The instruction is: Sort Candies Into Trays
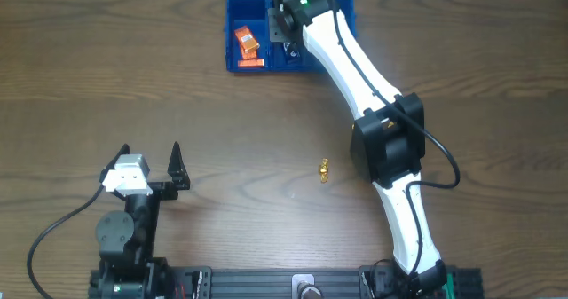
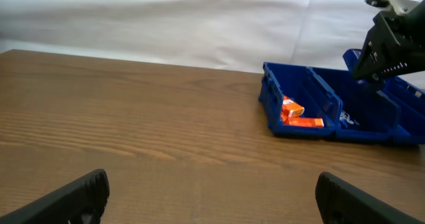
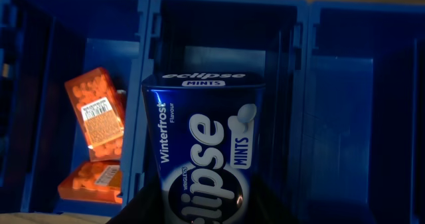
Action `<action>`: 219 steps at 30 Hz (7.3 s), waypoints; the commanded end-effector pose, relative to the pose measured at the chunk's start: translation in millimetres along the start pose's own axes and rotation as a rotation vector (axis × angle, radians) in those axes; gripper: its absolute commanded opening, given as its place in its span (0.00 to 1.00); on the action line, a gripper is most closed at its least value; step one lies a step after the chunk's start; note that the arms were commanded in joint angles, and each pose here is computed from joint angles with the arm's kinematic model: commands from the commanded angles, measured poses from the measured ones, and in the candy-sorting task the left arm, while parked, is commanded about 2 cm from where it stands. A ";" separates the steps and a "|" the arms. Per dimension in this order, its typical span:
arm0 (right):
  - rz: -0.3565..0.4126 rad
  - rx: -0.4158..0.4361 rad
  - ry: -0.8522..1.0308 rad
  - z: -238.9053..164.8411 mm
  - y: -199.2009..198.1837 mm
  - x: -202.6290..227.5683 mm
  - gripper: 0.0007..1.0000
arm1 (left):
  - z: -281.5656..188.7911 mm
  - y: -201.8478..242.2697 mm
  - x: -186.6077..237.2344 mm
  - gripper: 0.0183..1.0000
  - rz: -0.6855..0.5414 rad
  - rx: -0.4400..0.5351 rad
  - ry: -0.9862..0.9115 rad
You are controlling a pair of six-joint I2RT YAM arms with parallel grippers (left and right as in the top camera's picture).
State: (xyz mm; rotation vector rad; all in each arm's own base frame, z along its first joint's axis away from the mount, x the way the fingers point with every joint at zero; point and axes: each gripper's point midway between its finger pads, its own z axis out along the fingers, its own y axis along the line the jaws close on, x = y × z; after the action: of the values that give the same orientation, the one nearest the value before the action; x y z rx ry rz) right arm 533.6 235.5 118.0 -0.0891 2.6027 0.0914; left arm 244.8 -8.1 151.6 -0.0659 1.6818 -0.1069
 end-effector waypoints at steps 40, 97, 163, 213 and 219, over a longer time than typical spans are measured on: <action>0.073 0.063 0.422 -72.6 -52.0 299.2 0.67 | 0.7 3.6 16.1 1.00 0.014 -0.014 0.050; 0.082 0.112 -0.068 -55.6 -98.7 -20.0 0.18 | 0.7 3.6 16.2 1.00 0.014 -0.014 0.050; 0.182 0.115 0.305 -0.7 -146.6 241.5 0.51 | 0.7 3.6 16.1 1.00 0.014 -0.014 0.050; 0.021 0.083 -0.030 -23.3 -100.8 0.0 0.56 | 0.7 3.6 16.2 1.00 0.014 -0.014 0.050; 0.039 0.103 -0.037 -50.6 -119.2 2.1 0.68 | 0.7 3.6 16.1 1.00 0.014 -0.014 0.050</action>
State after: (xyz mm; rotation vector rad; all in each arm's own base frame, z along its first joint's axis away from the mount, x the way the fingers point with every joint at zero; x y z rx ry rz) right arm 524.2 135.0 128.5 -0.0402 2.5970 -0.0037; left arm 244.7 -7.9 152.0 -0.0667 1.6802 -0.1061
